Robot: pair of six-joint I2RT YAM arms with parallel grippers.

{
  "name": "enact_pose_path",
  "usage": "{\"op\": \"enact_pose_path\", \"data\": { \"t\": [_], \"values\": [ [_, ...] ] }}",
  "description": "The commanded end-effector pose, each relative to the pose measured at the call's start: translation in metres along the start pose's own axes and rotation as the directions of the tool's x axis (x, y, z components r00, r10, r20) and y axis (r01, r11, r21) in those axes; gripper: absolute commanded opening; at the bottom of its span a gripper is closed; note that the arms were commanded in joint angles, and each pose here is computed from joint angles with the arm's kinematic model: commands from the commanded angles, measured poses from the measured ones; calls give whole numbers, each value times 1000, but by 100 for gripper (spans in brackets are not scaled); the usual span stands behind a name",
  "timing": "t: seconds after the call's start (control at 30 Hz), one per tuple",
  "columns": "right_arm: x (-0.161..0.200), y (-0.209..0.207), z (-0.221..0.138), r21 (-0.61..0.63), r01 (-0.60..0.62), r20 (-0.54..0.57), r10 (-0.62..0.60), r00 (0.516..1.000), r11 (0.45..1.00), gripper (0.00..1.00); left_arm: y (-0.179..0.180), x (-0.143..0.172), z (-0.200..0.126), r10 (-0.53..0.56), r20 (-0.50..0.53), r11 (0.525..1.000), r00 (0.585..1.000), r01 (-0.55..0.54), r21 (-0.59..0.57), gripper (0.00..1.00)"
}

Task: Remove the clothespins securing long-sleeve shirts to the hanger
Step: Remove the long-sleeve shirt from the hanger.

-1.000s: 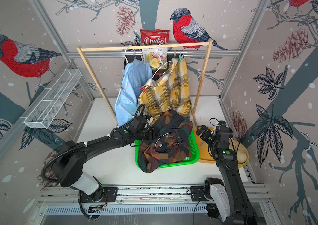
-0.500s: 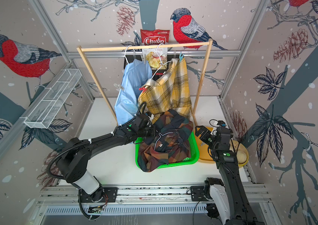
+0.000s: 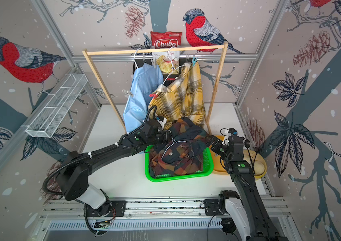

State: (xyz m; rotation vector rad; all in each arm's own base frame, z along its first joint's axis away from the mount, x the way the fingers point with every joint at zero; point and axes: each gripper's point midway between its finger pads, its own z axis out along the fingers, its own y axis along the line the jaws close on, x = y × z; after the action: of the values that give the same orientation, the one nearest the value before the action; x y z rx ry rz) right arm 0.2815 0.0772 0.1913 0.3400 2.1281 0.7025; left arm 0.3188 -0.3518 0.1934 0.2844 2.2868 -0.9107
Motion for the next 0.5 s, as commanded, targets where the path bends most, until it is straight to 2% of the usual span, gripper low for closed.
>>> {"op": "enact_pose_path", "data": {
  "t": [0.0, 0.13, 0.23, 0.47],
  "values": [
    [-1, 13, 1, 47, 105, 24, -107, 994, 993, 100, -13, -1, -12, 135, 7, 990, 991, -135, -37, 0],
    [19, 28, 2, 79, 190, -11, -190, 982, 979, 100, -24, -3, -30, 229, 17, 971, 973, -227, -81, 0],
    [41, 44, 0, 35, 229, -52, -227, 973, 973, 100, -25, -6, -40, 249, 24, 965, 968, -245, -97, 0],
    [79, 72, -10, 36, 312, -82, -308, 948, 949, 100, -36, -13, -51, 273, 42, 960, 961, -269, -73, 0]
  ]
}}
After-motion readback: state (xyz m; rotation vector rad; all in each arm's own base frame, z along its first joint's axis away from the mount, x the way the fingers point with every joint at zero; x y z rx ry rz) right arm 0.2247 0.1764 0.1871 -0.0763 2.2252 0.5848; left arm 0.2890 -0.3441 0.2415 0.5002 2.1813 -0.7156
